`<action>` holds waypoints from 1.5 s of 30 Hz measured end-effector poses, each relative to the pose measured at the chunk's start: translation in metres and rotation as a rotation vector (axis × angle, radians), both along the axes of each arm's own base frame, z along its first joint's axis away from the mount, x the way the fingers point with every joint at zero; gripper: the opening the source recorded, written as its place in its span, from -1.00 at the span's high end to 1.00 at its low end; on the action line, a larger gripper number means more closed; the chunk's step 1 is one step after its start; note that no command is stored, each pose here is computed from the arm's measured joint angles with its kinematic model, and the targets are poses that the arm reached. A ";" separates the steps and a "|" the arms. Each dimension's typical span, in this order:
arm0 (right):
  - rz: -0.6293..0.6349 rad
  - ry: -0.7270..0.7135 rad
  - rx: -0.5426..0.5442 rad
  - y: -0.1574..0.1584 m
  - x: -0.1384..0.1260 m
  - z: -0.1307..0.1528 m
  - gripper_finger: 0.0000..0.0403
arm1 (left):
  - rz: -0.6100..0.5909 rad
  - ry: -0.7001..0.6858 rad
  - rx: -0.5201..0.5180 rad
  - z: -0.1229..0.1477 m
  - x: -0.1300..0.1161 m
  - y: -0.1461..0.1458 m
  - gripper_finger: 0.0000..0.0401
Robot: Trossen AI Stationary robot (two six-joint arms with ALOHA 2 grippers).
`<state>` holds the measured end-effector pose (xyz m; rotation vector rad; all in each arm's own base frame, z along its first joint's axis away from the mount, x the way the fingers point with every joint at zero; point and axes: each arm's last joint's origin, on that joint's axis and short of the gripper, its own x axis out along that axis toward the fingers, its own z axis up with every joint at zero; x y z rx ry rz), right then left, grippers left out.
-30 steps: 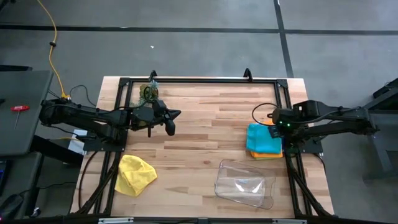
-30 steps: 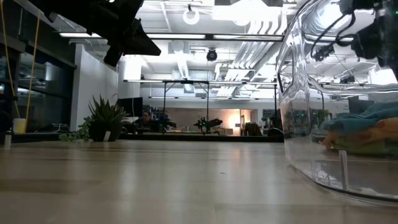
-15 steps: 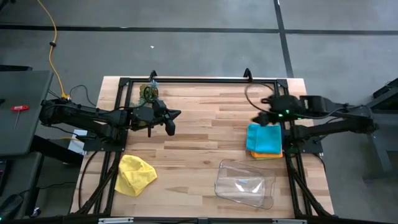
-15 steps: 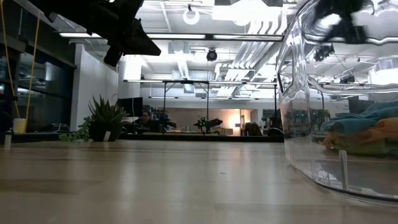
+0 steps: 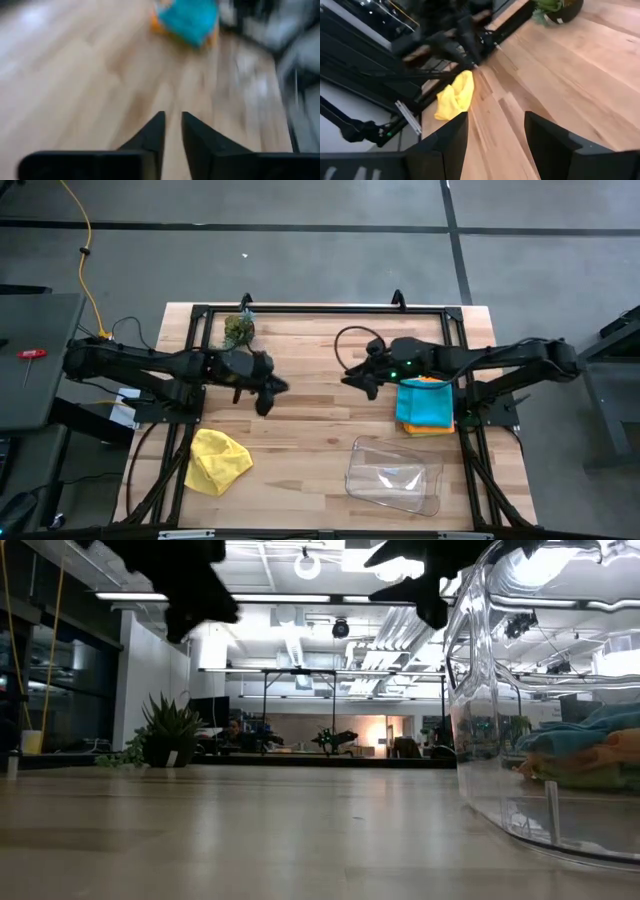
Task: Fold microfiber towels
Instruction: Fold the yellow cloth
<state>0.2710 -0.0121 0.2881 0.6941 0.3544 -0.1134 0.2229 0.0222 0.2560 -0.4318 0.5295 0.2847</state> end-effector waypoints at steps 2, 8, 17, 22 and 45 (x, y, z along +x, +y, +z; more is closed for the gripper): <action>0.004 0.016 -0.011 0.000 0.002 -0.004 0.09 | -0.088 0.128 -0.011 0.010 -0.005 -0.011 0.59; 0.004 0.021 -0.060 -0.006 0.002 -0.004 0.09 | -0.290 0.351 -0.071 0.035 -0.028 -0.067 0.20; 0.003 0.030 -0.114 -0.012 0.001 -0.005 0.09 | -0.618 0.624 0.093 -0.009 -0.066 -0.174 0.07; -0.005 0.056 -0.111 -0.014 -0.001 -0.007 0.09 | -0.645 0.661 0.135 -0.044 -0.072 -0.223 0.10; -0.041 0.102 -0.116 -0.017 -0.003 -0.011 0.09 | -0.461 0.873 0.360 -0.100 -0.067 -0.271 0.20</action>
